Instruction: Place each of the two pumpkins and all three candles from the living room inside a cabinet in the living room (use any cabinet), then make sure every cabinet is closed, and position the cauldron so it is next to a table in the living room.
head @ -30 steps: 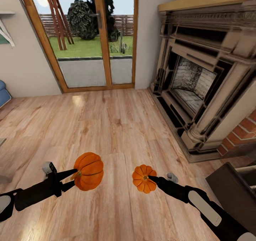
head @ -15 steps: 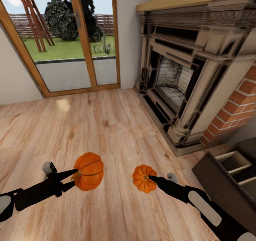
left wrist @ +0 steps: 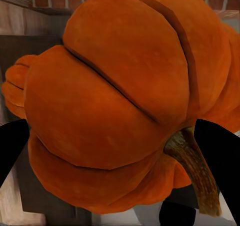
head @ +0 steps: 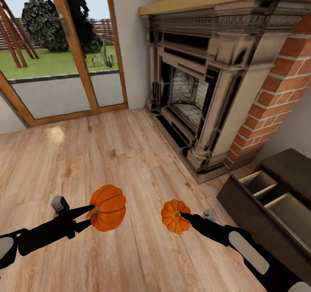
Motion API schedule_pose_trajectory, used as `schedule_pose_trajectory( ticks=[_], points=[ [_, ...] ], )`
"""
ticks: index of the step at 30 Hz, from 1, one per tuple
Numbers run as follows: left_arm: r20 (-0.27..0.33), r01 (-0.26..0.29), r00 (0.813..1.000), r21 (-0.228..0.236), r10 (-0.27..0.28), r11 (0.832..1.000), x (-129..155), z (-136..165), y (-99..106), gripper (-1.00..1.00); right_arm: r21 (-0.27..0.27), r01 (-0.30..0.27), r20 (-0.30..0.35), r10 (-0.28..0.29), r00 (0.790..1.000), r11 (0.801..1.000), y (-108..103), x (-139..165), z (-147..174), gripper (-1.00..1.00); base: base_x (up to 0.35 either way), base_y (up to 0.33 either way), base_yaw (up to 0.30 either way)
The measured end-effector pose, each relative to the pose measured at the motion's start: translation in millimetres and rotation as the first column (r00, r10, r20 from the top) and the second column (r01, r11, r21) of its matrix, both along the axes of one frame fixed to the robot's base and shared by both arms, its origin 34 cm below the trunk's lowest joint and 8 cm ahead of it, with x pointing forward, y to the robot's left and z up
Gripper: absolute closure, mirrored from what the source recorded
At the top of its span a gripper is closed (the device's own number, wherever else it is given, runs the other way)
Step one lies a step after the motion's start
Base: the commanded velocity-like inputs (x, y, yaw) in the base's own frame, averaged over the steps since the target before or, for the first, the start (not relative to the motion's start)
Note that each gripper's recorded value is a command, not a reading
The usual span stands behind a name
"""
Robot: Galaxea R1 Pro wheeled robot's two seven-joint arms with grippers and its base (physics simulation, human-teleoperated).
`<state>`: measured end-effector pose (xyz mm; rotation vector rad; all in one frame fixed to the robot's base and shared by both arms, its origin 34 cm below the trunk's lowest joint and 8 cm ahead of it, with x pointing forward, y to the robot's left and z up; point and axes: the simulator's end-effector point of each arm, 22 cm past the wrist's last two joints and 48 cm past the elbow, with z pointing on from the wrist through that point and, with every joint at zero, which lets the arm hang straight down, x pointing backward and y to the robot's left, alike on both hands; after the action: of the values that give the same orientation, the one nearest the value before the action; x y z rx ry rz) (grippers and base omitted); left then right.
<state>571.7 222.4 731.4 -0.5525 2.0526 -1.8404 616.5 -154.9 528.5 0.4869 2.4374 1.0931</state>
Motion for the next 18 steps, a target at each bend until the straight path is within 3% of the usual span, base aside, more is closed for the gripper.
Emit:
schedule_pose_trajectory(
  ticks=[18],
  points=[
    [0.011, -0.002, 1.000, -0.001, 0.002, 1.000, -0.1, 5.6, 0.9, 1.00, -0.001, 0.002, 0.017, -0.002, 1.000, 1.000, -0.3, 3.4, 7.0, 1.00, 0.000, 0.000, -0.271]
  ],
)
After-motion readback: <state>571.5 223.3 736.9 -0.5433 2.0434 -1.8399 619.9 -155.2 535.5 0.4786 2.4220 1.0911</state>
